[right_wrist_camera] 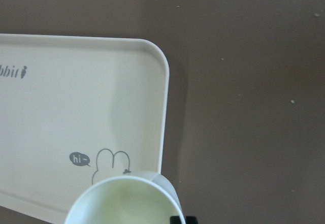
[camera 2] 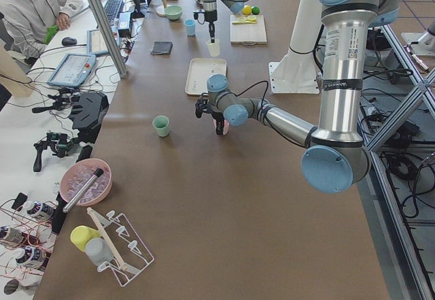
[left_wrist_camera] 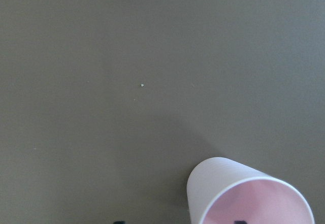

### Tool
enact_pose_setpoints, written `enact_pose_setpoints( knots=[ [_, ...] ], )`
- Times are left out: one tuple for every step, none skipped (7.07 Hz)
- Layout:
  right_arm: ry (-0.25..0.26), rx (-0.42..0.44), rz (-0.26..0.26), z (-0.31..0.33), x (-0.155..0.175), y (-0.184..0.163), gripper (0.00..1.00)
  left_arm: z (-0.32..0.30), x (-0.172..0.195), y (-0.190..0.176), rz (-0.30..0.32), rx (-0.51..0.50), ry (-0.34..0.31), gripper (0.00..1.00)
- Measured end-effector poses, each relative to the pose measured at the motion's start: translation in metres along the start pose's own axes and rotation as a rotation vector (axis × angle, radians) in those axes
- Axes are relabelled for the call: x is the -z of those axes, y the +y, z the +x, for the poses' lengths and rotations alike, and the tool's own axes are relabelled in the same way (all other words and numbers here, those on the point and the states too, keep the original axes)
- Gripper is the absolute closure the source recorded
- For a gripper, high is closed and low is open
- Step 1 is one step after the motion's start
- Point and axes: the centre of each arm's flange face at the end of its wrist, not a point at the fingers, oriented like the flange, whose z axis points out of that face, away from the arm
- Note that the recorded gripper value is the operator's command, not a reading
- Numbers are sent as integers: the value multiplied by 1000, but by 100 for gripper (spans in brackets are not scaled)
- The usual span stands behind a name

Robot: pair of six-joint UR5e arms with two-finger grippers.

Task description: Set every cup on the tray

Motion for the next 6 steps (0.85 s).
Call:
enact_pose_setpoints(
  knots=[
    [0, -9, -2, -18, -11, 6, 100, 8, -3, 0, 1, 2, 1, 100],
    [5, -14, 1, -30, -21, 13, 100, 17, -1, -2, 6, -3, 12, 100],
    [11, -17, 13, -40, -28, 18, 1, 37, 6, -9, 17, -9, 34, 100],
    [20, -24, 29, -48, -31, 19, 0, 72, 17, -23, 32, -4, 61, 100],
    [32, -39, 40, -56, -28, 18, 0, 116, 30, -42, 43, 19, 81, 100],
    [41, -54, 46, -61, -16, 12, 0, 157, 36, -59, 47, 51, 93, 100]
  ],
)
